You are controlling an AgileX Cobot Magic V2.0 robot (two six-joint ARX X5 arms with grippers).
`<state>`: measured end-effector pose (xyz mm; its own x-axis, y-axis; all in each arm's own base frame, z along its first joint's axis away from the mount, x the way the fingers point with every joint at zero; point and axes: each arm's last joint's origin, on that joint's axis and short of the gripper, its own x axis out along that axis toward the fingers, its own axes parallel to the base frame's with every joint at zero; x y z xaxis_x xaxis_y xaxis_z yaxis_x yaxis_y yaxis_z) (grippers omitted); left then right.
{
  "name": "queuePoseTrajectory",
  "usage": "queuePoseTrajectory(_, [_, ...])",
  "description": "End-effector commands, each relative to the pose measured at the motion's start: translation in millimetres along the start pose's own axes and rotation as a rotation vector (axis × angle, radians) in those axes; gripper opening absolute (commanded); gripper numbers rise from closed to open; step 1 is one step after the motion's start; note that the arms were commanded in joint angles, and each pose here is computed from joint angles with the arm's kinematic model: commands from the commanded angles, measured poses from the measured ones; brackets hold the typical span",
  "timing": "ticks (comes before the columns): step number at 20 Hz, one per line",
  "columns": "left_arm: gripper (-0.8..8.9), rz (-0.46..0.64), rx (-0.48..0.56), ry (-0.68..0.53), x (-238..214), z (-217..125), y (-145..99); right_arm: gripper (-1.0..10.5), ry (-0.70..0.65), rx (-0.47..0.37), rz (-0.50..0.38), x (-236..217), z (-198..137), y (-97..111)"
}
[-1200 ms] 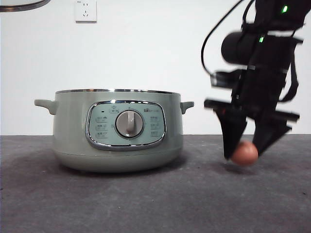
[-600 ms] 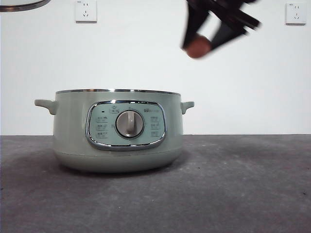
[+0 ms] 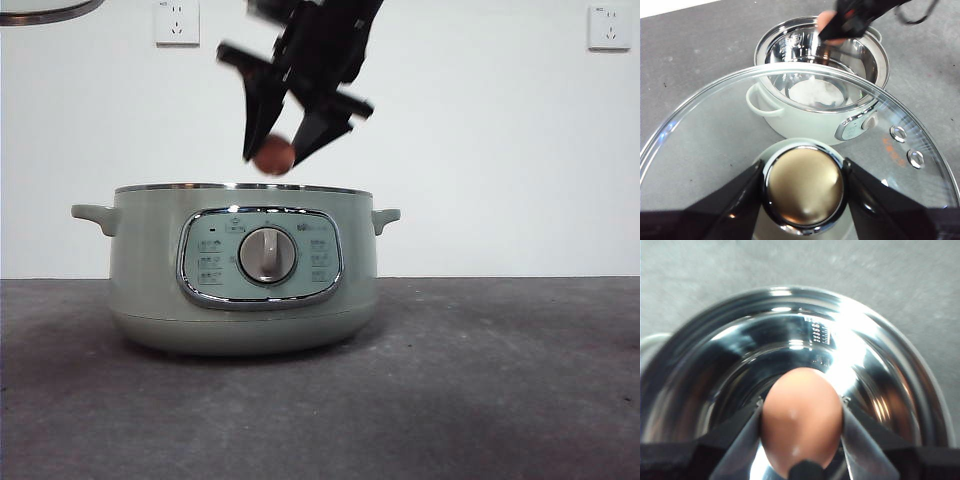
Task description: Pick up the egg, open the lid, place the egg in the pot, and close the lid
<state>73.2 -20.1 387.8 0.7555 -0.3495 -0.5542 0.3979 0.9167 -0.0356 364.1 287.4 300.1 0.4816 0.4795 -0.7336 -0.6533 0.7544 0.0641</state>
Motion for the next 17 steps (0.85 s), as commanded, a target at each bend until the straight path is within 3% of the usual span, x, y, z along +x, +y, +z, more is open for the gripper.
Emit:
queuePoseTrajectory(1, [-0.08,-0.001,0.004,-0.059,-6,4,-1,-0.1,0.043,-0.020,0.001,24,-5,1])
queuePoseTrajectory(17, [-0.08,-0.007,0.007,-0.059,-6,4,-1,-0.1,0.242,-0.096,-0.008,85,-40,20])
